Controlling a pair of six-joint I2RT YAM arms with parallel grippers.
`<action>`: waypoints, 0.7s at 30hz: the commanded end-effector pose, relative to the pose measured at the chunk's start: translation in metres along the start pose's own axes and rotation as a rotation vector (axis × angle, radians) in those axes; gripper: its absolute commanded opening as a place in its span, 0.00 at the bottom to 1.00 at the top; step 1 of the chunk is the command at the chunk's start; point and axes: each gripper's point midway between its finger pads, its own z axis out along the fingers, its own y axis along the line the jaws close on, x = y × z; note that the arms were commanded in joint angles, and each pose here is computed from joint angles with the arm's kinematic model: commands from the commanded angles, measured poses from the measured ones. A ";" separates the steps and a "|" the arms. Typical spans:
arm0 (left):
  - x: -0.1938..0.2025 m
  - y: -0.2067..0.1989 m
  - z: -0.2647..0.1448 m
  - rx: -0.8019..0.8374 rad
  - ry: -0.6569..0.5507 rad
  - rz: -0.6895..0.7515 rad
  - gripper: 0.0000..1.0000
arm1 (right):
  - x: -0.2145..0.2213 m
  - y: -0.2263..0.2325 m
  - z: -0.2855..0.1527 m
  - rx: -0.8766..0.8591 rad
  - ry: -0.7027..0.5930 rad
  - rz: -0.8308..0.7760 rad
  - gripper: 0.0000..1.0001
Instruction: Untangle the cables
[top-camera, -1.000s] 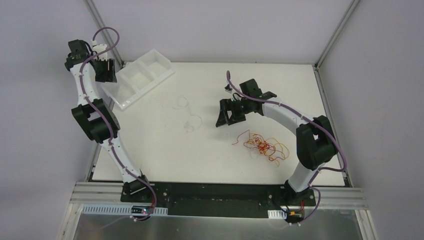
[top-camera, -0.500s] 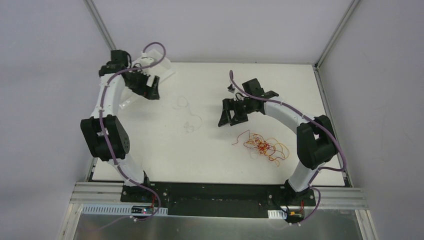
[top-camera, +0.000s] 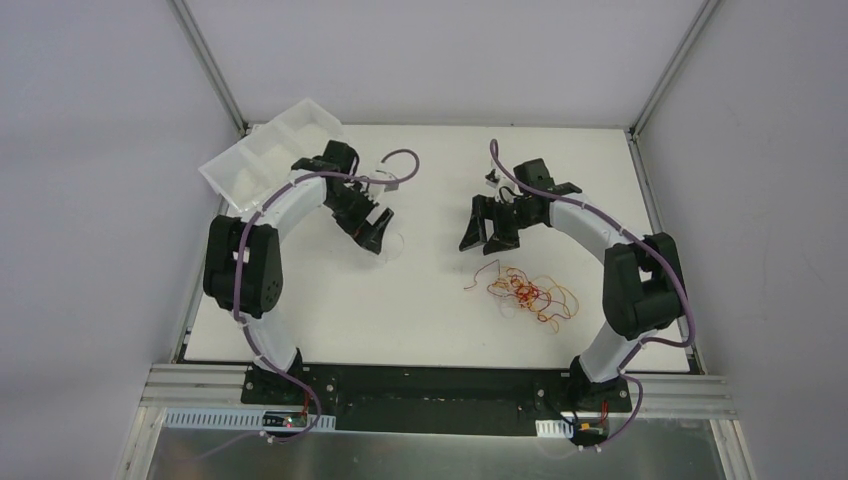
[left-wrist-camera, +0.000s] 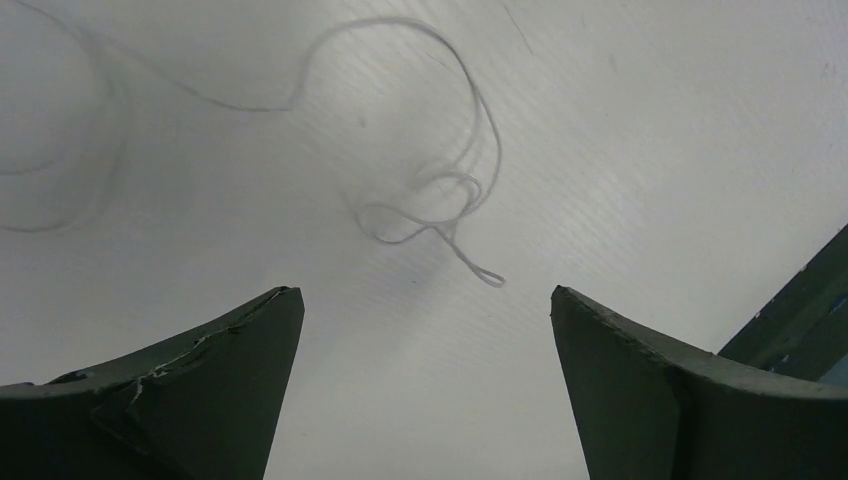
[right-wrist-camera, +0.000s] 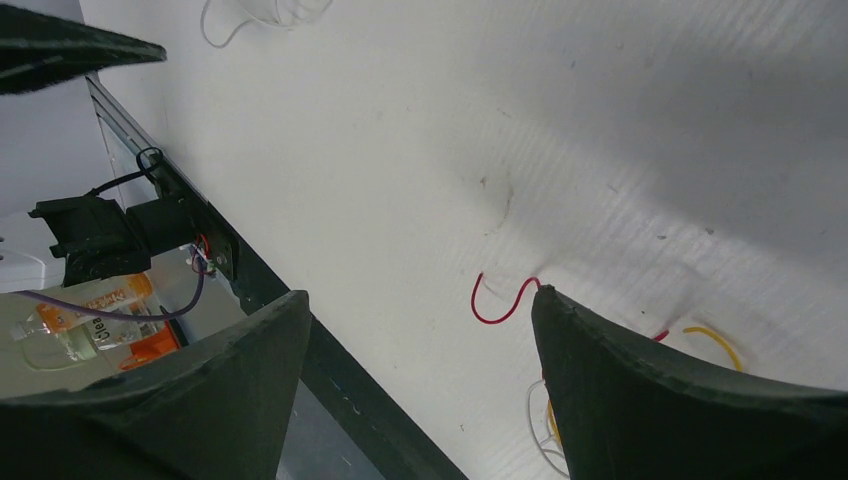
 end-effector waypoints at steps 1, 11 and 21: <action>0.009 -0.021 -0.004 -0.082 0.003 0.165 0.99 | 0.007 0.012 -0.014 -0.031 -0.008 -0.007 0.84; 0.013 0.000 0.026 -0.359 0.064 0.487 0.99 | 0.003 0.010 -0.013 -0.034 -0.008 0.008 0.84; -0.025 0.049 0.045 -0.546 0.075 0.656 0.99 | 0.003 0.002 -0.012 -0.027 -0.001 0.036 0.84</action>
